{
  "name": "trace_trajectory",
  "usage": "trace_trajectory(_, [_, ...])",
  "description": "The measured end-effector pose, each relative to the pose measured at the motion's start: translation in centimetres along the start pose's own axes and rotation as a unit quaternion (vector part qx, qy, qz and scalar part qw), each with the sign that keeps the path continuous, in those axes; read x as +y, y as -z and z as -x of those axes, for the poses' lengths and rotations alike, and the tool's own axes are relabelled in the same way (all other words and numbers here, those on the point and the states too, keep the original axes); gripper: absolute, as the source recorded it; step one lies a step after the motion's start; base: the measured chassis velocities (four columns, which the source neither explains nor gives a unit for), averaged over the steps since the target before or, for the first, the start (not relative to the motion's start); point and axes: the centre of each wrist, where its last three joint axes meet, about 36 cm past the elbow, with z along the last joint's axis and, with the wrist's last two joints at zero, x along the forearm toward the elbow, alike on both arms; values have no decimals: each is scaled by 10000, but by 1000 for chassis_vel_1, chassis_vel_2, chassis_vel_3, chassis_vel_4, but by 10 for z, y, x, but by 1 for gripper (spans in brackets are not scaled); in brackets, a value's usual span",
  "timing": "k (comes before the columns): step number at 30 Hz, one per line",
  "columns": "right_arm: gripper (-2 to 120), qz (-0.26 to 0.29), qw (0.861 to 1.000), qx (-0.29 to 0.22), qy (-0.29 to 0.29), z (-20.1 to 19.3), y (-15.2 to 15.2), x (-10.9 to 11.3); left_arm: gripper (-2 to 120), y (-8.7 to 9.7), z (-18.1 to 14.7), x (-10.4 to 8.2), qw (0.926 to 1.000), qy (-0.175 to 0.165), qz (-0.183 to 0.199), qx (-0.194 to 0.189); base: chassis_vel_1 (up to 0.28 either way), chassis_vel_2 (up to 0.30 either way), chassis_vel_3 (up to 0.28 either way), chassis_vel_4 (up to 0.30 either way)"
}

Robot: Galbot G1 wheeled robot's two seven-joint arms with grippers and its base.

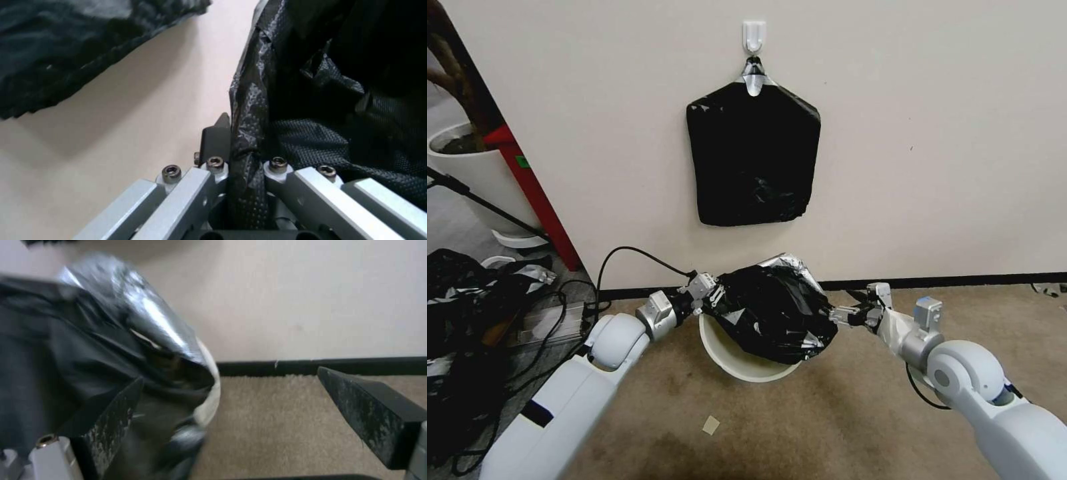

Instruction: Place a trash bag onto the trash bin.

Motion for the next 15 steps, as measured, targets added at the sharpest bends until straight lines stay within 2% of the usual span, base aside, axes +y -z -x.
trace_trajectory(1, [100,21,10000,-44,-5,-3,2,6,3,0,0,-1,10000,46,-18,26,0,0,0,0])
trace_trajectory(2, [100,111,9994,-279,194,-20,6,34,3,3,2,-3,9997,193,-93,109,0,0,0,0])
trace_trajectory(3, [100,111,9994,-279,194,-20,6,34,3,3,2,-3,9997,193,-93,109,0,0,0,0])
trace_trajectory(5, [100,132,9975,-394,575,-38,1,63,3,5,4,-6,9992,301,-193,184,0,0,0,0])
trace_trajectory(6, [100,132,9975,-394,575,-38,1,63,3,5,4,-6,9992,301,-193,184,0,0,0,0])
trace_trajectory(8, [100,-194,9939,-444,987,-52,-13,87,3,10,8,-8,9986,345,-325,215,0,0,0,0])
trace_trajectory(11, [100,-514,9924,-518,987,-51,-19,90,3,12,9,-9,9984,329,-403,210,0,0,0,0])
trace_trajectory(15, [100,-1093,9898,-607,687,-38,-30,80,3,18,9,-13,9979,272,-569,177,0,0,0,0])
